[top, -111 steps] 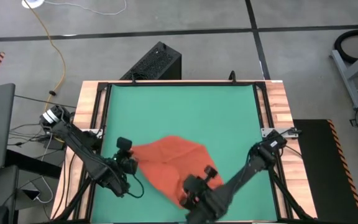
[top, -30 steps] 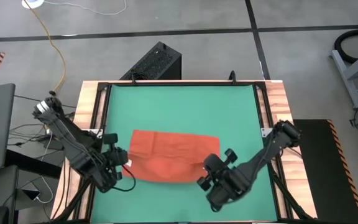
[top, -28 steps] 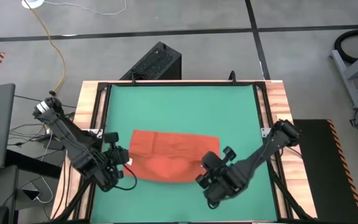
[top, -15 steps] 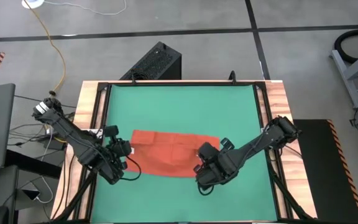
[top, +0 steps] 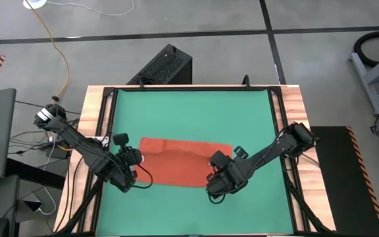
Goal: Roll towel
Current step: Fold the orange towel
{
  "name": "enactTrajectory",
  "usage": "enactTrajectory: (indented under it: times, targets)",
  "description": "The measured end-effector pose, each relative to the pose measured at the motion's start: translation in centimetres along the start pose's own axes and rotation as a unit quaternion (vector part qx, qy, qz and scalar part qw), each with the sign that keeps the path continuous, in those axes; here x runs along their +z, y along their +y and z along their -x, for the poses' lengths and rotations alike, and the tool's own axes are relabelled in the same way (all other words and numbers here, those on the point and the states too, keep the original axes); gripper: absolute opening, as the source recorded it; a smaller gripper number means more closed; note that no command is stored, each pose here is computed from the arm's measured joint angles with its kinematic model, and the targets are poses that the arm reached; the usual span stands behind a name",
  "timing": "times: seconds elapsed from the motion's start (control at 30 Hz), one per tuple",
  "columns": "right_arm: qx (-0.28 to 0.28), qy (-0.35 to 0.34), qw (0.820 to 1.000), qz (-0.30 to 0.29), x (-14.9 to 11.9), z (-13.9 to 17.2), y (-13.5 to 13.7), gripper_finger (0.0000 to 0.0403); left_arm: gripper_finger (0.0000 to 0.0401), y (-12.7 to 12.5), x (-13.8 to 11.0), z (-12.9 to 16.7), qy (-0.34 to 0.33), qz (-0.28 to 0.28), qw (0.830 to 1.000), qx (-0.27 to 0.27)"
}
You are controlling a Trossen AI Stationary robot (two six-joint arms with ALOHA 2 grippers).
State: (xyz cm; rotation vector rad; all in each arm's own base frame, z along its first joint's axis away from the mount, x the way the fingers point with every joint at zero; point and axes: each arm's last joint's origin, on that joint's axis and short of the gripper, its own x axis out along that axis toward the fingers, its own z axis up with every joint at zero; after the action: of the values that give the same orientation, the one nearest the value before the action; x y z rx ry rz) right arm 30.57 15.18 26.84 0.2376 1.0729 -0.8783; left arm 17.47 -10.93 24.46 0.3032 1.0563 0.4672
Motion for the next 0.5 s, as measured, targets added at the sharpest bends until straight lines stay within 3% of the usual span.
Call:
enactTrajectory:
  times: [0.5]
  targets:
    - [0.0,0.011,1.0,-0.007,0.4,-0.3,-0.1,0.0008,0.0,-0.1,0.2,-2.1,-0.023,0.021,0.999,0.015]
